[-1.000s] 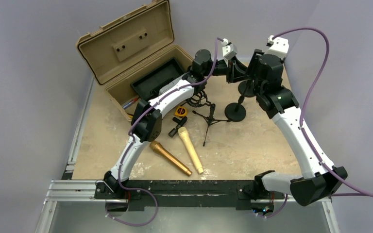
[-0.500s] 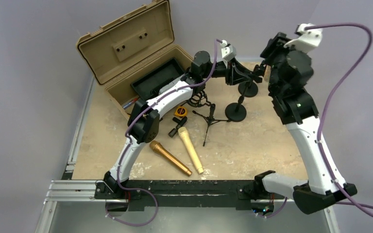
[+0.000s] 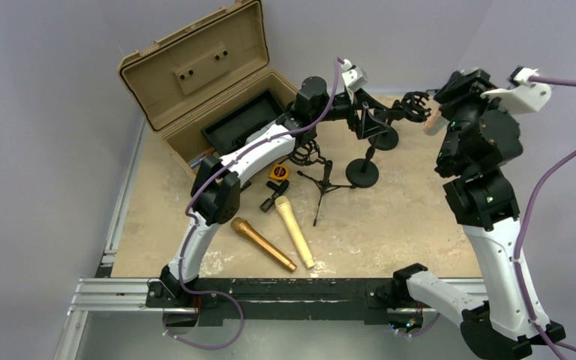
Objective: Remove the microphone from the stand
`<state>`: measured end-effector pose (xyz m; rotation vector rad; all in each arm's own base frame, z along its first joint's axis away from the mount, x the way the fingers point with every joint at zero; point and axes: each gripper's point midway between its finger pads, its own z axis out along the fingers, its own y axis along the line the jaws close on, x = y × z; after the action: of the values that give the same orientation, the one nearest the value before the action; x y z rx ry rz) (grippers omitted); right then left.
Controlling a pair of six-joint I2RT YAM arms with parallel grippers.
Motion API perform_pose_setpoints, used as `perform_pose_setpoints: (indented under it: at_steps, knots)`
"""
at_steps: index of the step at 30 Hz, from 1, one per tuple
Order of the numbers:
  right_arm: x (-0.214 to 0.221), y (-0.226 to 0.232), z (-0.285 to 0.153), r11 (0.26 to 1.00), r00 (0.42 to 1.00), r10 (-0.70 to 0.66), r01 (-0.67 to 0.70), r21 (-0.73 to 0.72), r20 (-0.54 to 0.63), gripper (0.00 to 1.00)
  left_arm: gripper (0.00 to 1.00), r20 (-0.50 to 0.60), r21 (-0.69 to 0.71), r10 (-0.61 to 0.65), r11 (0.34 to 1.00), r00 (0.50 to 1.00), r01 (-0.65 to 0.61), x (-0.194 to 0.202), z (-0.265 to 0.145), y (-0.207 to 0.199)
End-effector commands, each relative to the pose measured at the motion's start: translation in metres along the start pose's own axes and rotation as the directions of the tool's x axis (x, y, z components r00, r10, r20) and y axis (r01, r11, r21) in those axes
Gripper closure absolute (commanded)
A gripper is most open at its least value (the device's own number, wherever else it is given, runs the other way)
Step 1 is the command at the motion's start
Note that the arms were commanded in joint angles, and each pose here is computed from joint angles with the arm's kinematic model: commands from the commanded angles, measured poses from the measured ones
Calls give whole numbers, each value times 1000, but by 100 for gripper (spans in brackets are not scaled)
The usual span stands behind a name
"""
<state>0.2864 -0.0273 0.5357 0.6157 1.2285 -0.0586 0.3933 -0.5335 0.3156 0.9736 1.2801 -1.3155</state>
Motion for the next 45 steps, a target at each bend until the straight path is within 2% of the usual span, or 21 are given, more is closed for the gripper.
perform_pose_setpoints:
  at_steps: [1, 6, 9, 13, 17, 19, 21, 23, 25, 27, 31, 35, 37, 39, 43, 45]
  knots:
    - [45, -14, -7, 1000, 997, 5, -3, 25, -83, 100, 5, 77, -16, 74, 997, 994, -73, -68, -14, -28]
    - [60, -3, -12, 998, 989, 46, -51, -33, -139, 100, 5, 71, 1, 53, 999, 996, -53, -75, -18, -35]
    - [92, 4, -20, 991, 967, 88, -109, -74, -240, 100, 5, 80, -16, 20, 1000, 997, -19, -92, -29, -42]
    - [154, 0, -43, 985, 904, 95, -145, -91, -416, 100, 5, 69, -162, 20, 987, 997, -8, -125, -55, -48]
    - [170, -1, -71, 962, 850, 150, -244, -125, -505, 100, 7, 50, -308, 0, 951, 999, 15, -143, -88, -53]
    - [174, 7, -88, 924, 802, 214, -352, -151, -558, 100, 8, 40, -344, -8, 939, 999, 21, -146, -101, -56]
    - [193, 16, -109, 876, 725, 252, -452, -167, -641, 100, 8, 36, -360, -7, 933, 999, 20, -147, -109, -61]
    - [228, 19, -131, 838, 618, 268, -528, -137, -739, 100, 8, 32, -375, -16, 927, 999, 26, -142, -116, -63]
    - [277, 8, -153, 839, 504, 272, -541, -53, -820, 100, 8, 35, -384, -26, 922, 999, 37, -142, -121, -66]
    - [301, -3, -160, 846, 458, 296, -533, 7, -838, 100, 9, 40, -384, -35, 922, 999, 48, -141, -124, -69]
    - [324, -14, -163, 820, 429, 371, -568, 74, -824, 100, 9, 46, -371, -53, 926, 998, 67, -139, -124, -73]
    - [373, -26, -179, 792, 322, 416, -588, 165, -850, 100, 10, 45, -353, -93, 930, 995, 103, -132, -119, -74]
    - [389, -30, -186, 784, 288, 429, -590, 195, -856, 100, 11, 43, -339, -110, 933, 993, 118, -131, -118, -76]
    - [397, -39, -187, 785, 287, 455, -577, 227, -843, 90, 11, 46, -329, -109, 937, 993, 119, -134, -118, -80]
    - [396, -49, -176, 763, 314, 535, -578, 289, -784, 56, 11, 75, -296, -120, 945, 990, 137, -145, -119, -92]
    - [392, -52, -167, 755, 343, 567, -580, 306, -749, 49, 11, 94, -261, -137, 953, 986, 157, -151, -118, -99]
